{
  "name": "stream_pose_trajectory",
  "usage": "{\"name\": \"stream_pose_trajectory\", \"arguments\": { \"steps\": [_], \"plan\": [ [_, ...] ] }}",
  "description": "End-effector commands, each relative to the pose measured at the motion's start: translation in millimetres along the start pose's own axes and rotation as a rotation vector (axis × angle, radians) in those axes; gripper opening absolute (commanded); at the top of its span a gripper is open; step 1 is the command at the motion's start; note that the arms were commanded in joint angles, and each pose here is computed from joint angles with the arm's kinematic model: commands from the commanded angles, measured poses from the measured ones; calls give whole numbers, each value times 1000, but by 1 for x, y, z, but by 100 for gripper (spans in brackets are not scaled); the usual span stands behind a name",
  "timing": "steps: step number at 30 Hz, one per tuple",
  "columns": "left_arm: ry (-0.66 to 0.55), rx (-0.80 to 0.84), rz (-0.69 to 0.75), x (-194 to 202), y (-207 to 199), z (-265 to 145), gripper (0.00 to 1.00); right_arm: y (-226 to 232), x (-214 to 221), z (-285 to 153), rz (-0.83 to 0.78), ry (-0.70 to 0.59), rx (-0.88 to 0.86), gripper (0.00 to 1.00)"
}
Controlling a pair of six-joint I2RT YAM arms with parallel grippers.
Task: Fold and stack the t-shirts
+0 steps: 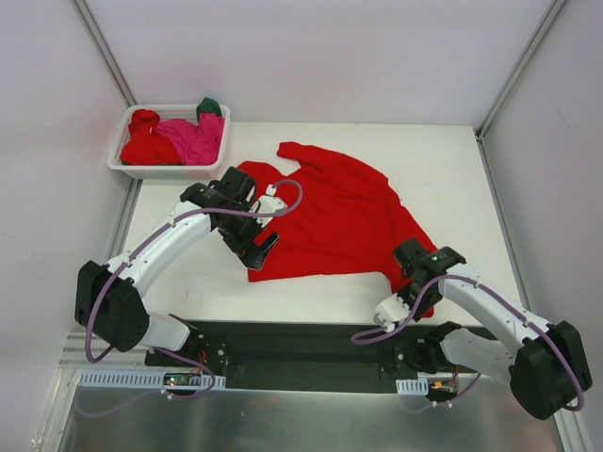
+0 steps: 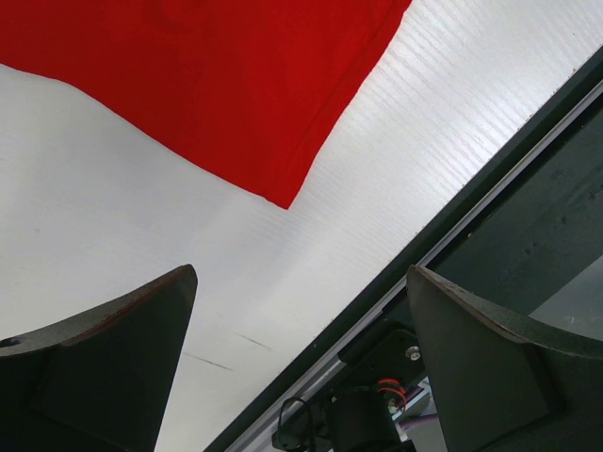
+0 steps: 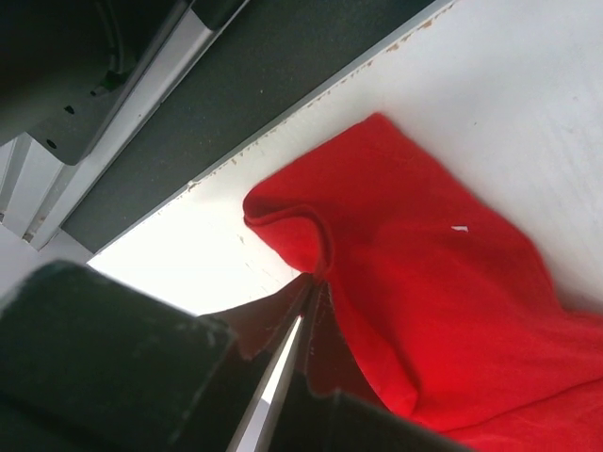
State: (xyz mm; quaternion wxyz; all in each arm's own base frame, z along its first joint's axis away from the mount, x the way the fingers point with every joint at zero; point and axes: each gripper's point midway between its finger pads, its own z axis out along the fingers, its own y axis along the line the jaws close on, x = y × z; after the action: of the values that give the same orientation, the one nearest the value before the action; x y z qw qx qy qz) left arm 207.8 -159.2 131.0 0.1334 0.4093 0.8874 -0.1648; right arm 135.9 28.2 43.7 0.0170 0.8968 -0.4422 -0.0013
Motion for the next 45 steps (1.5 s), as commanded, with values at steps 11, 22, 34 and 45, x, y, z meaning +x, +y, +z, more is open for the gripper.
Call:
{"name": "stream_pose_trajectory", "arguments": {
  "steps": [11, 22, 34, 45],
  "plan": [
    [-24, 13, 18, -2, -5, -6, 95, 20, 6, -13, -578, 69, -84, 4],
    [-2, 22, 12, 0, -4, -1, 95, 39, 5, -7, -460, 74, -57, 4],
    [138, 3, 4, 21, 10, 24, 94, 39, 10, -10, -391, 106, -24, 4],
    [240, -34, 26, 33, 28, 44, 95, 31, 19, -18, -222, 147, 33, 4]
  ]
}}
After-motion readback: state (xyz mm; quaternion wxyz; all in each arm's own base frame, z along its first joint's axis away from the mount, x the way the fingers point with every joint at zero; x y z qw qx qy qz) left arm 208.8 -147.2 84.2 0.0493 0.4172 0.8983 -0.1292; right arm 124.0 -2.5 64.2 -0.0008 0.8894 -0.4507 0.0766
